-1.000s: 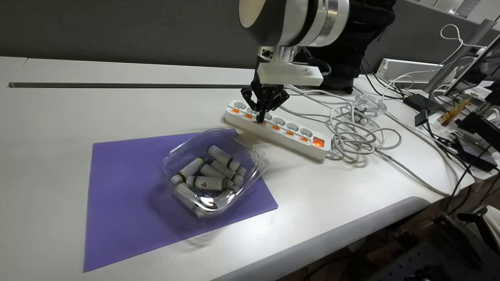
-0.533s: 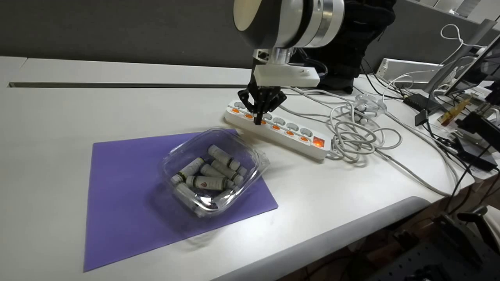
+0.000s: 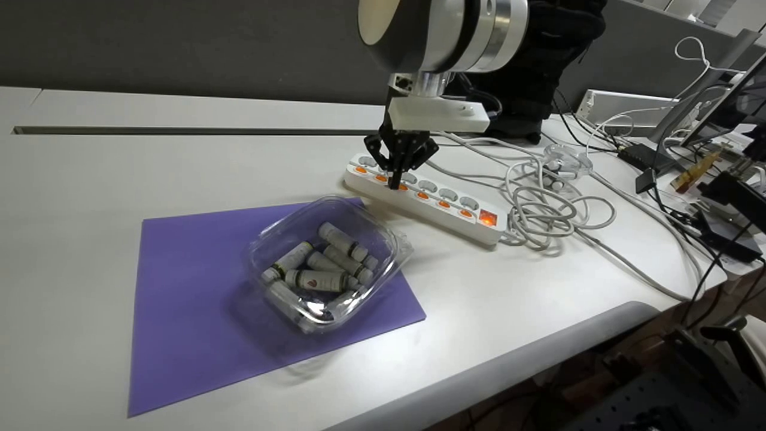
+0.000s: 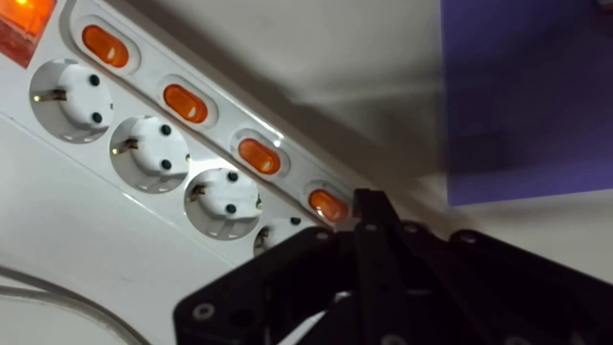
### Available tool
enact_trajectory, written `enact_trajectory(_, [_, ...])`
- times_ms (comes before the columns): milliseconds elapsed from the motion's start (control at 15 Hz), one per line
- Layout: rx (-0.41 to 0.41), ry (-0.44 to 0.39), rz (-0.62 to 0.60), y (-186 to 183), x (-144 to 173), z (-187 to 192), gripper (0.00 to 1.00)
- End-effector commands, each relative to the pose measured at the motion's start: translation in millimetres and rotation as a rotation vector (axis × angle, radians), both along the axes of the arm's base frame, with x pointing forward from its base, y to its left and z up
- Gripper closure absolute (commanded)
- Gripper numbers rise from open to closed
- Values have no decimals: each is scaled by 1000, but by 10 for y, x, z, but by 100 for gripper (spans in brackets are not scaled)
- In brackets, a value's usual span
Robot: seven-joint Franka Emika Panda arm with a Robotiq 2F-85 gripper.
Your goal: Push down on the third button from the left on the adaptor
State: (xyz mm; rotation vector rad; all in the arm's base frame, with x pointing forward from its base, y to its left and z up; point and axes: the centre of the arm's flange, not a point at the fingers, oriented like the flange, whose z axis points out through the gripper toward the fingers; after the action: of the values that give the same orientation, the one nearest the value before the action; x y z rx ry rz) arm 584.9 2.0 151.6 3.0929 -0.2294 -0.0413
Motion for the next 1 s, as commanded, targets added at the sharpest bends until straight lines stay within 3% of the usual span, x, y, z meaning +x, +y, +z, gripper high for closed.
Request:
enact_trajectory(0, [12, -53, -27, -21, -65, 183, 100])
enact_trajectory(933, [38, -59, -101, -243, -116, 159, 100])
